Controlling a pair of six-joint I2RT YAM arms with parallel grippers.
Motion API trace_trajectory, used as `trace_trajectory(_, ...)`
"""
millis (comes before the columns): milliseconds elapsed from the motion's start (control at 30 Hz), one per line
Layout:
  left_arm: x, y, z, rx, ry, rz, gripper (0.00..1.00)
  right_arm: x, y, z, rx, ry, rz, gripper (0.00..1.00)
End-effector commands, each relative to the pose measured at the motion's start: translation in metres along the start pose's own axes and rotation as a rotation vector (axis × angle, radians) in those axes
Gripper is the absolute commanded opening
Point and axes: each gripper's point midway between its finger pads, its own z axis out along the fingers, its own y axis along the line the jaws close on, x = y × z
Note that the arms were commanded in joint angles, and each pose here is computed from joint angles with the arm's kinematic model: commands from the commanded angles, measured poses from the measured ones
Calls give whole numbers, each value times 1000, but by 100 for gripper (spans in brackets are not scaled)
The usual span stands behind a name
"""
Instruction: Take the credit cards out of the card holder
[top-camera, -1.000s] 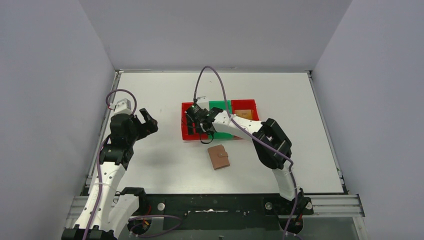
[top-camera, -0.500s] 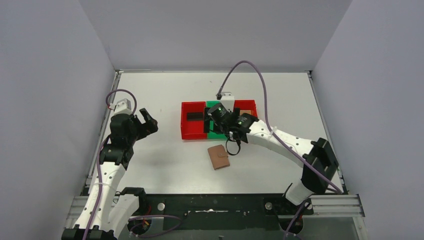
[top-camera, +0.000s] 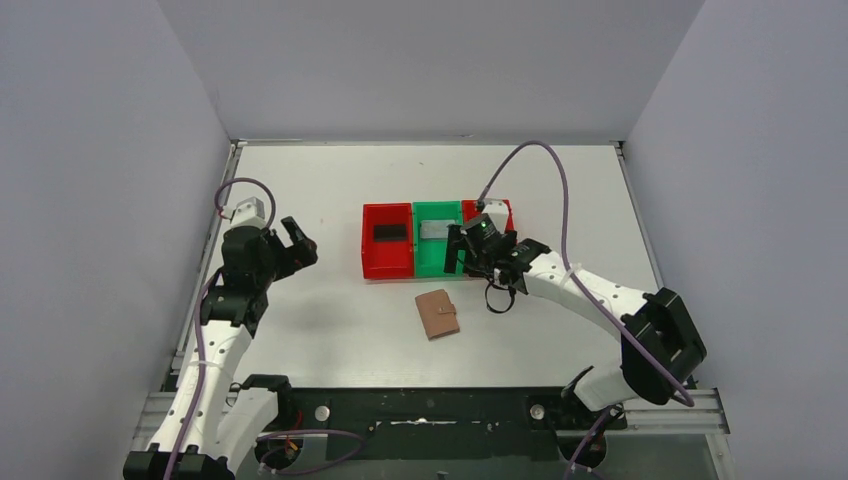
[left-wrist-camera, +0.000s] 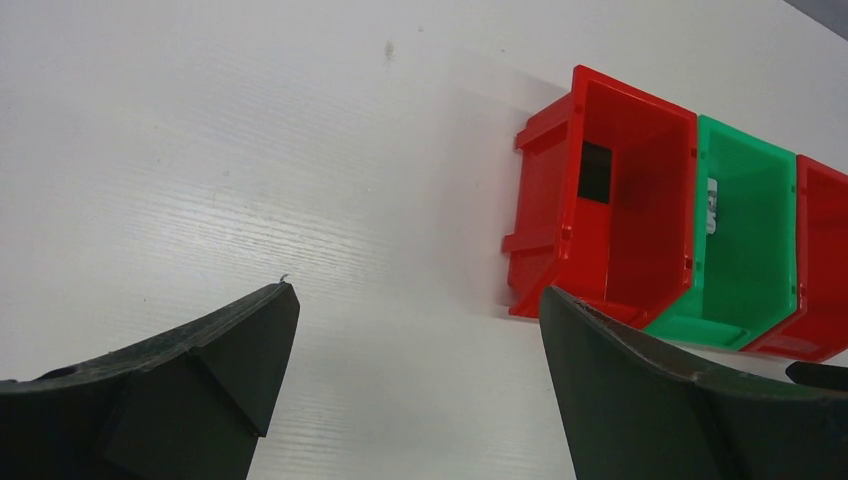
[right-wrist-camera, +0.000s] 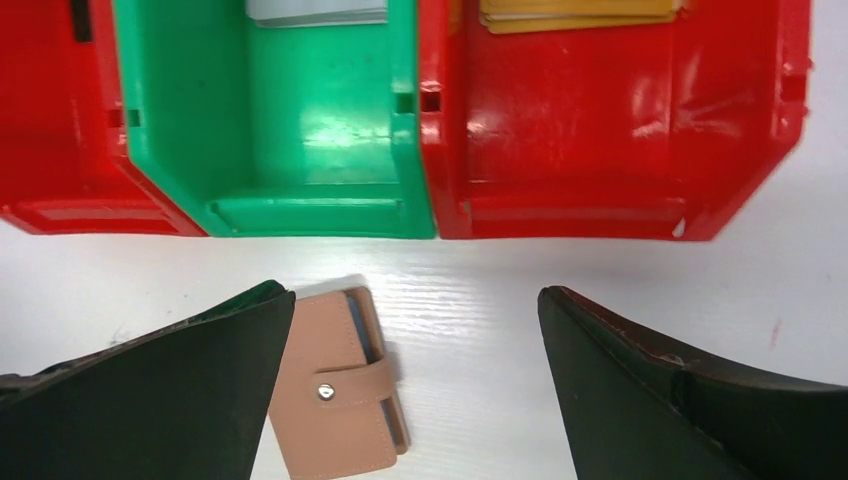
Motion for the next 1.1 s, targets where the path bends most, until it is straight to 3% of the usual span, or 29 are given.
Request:
trace_trajectory(0, -11, -5, 1, 19, -32, -3, 93, -36, 31, 0, -140, -81, -47, 99)
trace_trajectory(233, -11, -5, 0, 15, -33, -4, 93, -49, 19, 31, -113, -38, -49, 98)
trace_trajectory(467, -11, -4, 1, 12, -32, -4, 93, -31, 28, 47, -170, 36, -66, 98)
trace_trajectory(1067, -11, -5, 0, 15, -36, -4, 93, -20, 38, 32, -261, 58, -23, 100)
